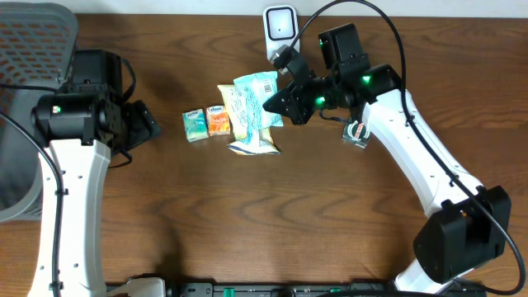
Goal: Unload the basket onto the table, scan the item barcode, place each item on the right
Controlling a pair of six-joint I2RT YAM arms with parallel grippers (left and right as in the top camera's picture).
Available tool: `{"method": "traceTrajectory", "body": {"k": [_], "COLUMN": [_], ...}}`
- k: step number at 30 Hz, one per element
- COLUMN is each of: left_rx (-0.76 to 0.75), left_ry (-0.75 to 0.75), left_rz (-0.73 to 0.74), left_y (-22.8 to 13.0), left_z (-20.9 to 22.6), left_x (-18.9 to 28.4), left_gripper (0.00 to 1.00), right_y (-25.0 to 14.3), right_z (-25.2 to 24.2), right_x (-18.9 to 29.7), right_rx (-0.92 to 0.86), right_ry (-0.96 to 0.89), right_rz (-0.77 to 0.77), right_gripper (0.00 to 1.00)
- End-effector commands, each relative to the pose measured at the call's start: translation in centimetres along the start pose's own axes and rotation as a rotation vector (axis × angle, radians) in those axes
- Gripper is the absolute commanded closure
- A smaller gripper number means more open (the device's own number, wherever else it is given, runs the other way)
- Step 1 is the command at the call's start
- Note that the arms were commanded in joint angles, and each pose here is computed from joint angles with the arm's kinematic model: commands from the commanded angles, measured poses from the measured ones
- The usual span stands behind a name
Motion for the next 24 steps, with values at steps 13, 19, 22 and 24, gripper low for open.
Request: {"method": "traceTrajectory", "body": {"k": [13, 19, 22, 24], "left_rx": [0.011, 0.011, 0.011, 0.011], "left_ry": [0.013, 0.013, 0.013, 0.013], "left_rz": [0.002, 0.002, 0.002, 0.002], "left_y": [0.1, 0.1, 0.1, 0.1], "left_z": [0.2, 0.2, 0.2, 0.2], "left_x": [-0.1, -0.1, -0.1, -0.1], "left_gripper": [0.02, 0.02, 0.02, 0.02], "right_y": [0.7, 0.3, -0.2, -0.6], "right_z": [0.7, 0.1, -0.3, -0.9], "right_x": [0.4, 0.4, 0.4, 0.4], "right_rx": [0.01, -0.002, -0.012, -0.022], "right_ry": [0.009, -0.027, -0.055, -0.094], "right_rz": [-0.016, 0.002, 0.021, 0.04], "right_gripper": [0.99, 0.99, 0.99, 0.99]}}
Point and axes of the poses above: each gripper's point midway between its finger pads, its own x axis back along the fingers, its own z axis along the line the jaws close on, y = z × x, the point moved 2 cm from there along x, back along the fingers
